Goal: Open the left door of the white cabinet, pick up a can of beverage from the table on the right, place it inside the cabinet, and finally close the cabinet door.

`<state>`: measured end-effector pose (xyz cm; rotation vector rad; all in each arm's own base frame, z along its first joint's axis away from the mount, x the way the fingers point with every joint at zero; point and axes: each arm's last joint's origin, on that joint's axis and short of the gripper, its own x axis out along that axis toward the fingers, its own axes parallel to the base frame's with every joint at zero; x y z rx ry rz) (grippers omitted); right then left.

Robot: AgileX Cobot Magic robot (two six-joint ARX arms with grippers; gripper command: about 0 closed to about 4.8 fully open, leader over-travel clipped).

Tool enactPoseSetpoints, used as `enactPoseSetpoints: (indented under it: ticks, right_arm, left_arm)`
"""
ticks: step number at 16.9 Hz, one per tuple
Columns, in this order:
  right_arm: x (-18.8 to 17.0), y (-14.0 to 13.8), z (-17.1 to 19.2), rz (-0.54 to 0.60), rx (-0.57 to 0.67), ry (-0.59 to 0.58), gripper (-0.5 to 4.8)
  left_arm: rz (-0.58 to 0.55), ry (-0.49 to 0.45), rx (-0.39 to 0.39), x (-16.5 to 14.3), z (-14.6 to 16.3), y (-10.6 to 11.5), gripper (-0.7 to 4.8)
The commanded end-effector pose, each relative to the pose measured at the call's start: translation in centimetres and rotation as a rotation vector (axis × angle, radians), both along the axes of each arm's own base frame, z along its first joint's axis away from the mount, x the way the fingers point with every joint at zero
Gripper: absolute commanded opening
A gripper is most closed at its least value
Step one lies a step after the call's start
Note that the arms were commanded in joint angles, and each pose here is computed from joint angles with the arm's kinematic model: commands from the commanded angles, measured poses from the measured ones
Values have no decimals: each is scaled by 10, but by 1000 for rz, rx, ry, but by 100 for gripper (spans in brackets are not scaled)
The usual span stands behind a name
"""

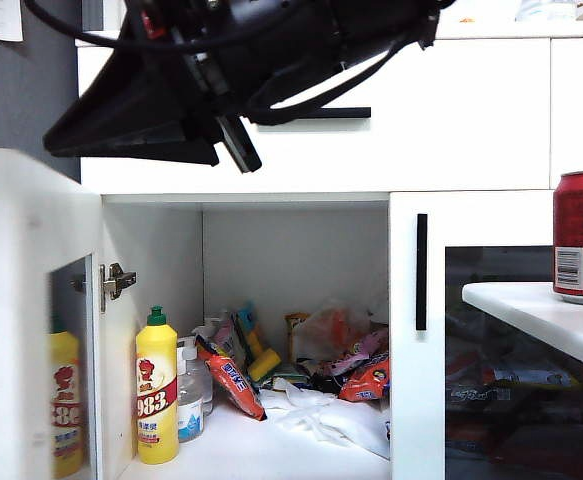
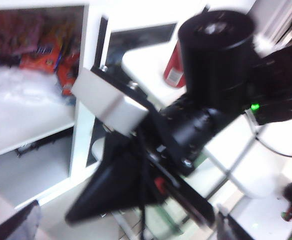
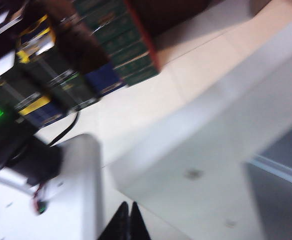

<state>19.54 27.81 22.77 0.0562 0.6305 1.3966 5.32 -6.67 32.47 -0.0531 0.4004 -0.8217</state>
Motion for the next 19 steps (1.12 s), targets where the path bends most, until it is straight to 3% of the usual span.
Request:
enactPoseSetpoints:
  ticks: [1,5,7,9,10,13,16,19]
  right_arm:
    - [4,2,-1,-78,-7,-41,-7]
    - [6,6,-11,-101,-35,-33,-7]
    - [14,-16,20,-155,33,-116,-7]
    - [23,-60,66,-323,118,-225,-7]
    - [23,-99,95,-470,139,-289,-7]
    - [-5,-177,135,-759,50,-466,-7]
    - [-58,-240,144,-1012,-113,-487,-7]
    - [-78,-258,127,-1117,-153,-456,-7]
  left_arm:
    - [6,-15,-48,-8,3,11,479]
    - [-7,-23,-63,-10,4,13,479]
    - [-16,-43,-91,-10,8,12,479]
    - [-15,-74,-125,-8,12,10,479]
    - [-41,-76,-139,-4,14,3,479]
    - [-84,-62,-136,14,16,-23,479]
    - [-100,-52,-160,56,9,-77,479]
    - [-113,-33,-165,83,-8,-112,479]
